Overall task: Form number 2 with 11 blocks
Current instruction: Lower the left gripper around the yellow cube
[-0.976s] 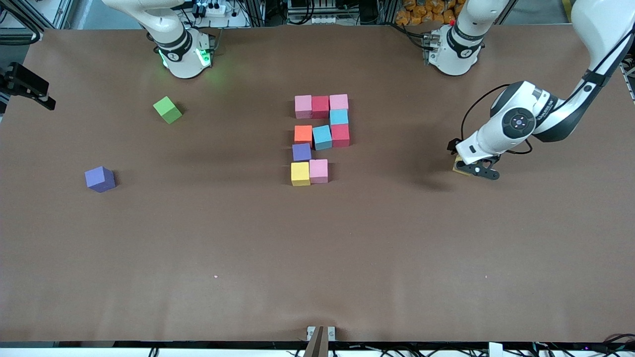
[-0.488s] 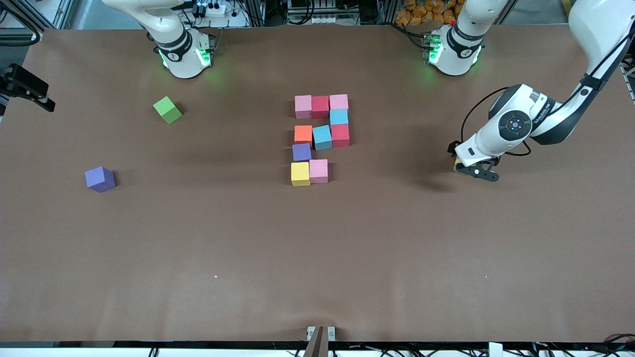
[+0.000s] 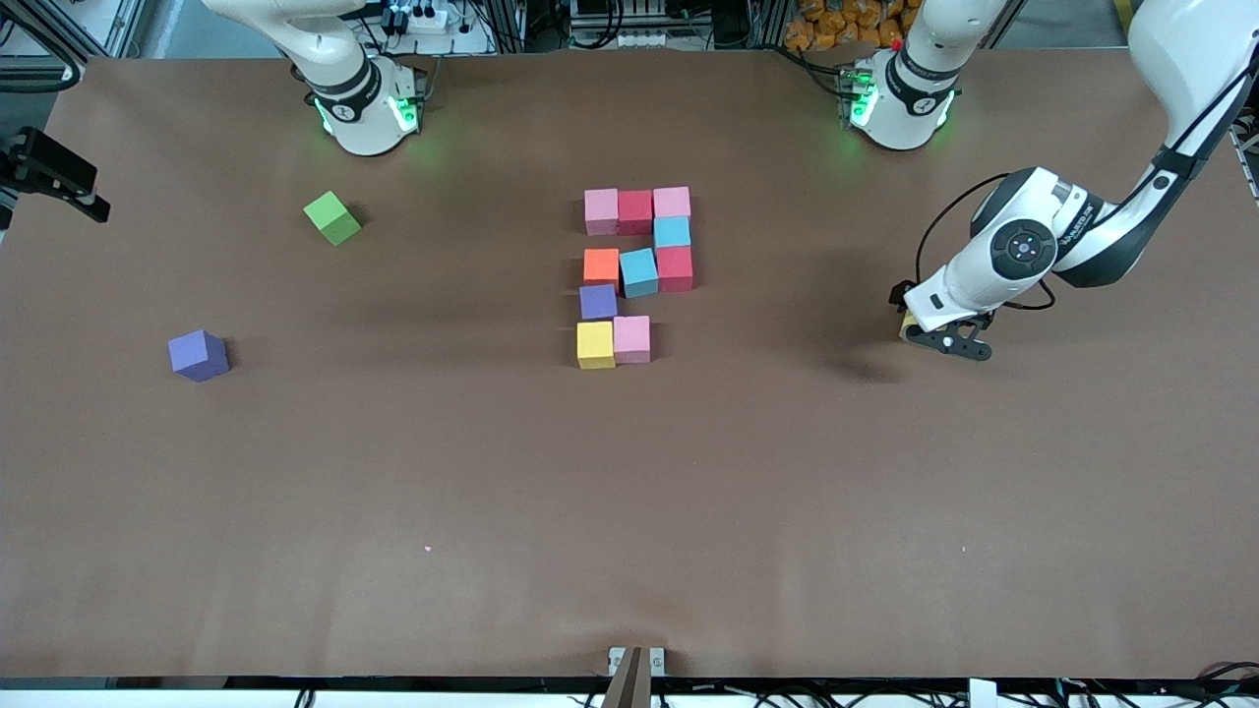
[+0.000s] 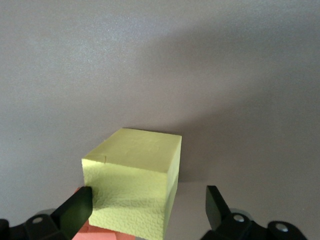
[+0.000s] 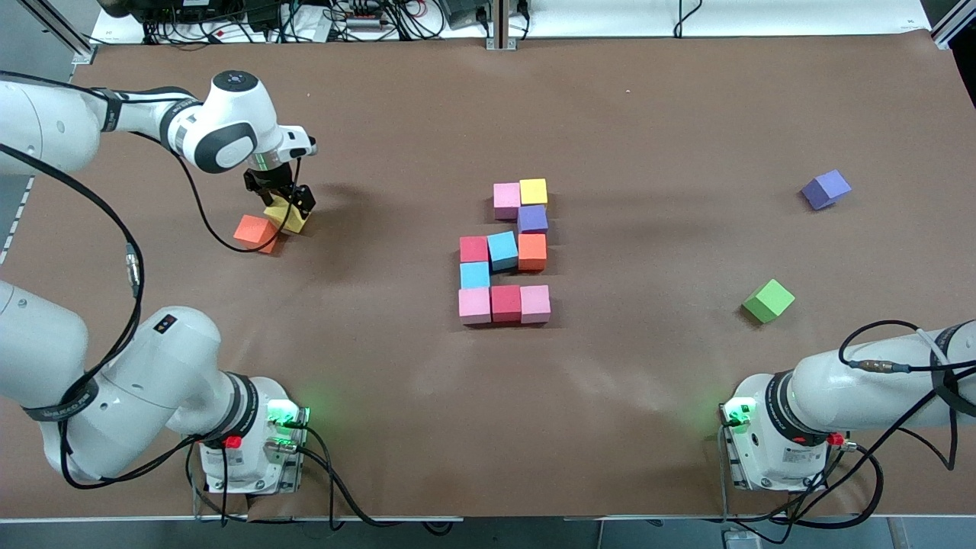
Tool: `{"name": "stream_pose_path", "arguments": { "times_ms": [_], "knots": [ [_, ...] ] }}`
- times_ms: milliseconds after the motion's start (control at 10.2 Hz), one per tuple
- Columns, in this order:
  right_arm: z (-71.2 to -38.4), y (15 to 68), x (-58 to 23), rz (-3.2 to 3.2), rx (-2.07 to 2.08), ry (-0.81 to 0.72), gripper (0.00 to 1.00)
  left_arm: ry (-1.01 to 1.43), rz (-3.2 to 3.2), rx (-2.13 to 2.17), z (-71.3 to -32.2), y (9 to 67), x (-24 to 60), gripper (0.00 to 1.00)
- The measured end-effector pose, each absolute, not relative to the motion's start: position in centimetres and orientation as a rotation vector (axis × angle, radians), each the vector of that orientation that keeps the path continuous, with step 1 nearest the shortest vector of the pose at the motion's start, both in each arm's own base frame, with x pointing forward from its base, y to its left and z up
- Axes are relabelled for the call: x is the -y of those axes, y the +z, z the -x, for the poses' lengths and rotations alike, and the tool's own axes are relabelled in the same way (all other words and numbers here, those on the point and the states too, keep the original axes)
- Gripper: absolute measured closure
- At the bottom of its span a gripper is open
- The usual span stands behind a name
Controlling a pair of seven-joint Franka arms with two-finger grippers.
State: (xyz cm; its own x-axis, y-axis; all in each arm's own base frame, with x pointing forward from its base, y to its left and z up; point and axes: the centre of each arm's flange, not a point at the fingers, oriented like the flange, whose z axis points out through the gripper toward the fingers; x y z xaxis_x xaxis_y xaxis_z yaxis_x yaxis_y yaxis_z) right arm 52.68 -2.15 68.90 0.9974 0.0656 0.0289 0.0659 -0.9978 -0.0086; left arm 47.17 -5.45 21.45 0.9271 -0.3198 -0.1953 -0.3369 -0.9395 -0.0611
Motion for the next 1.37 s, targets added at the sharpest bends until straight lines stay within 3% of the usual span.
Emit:
{"name": "stream_pose_path", "arguments": {
  "times_ms": [683,1366],
  "knots": [
    [-54.9,65.5,3.0,3.134,0.074,0.038,0.00,0.287,2.982,-0.508,-47.3,21.5,5.1,0.00],
    [-55.0,65.5,3.0,3.136,0.074,0.032,0.00,0.284,2.977,-0.534,-47.9,21.6,3.4,0.00]
  ]
}}
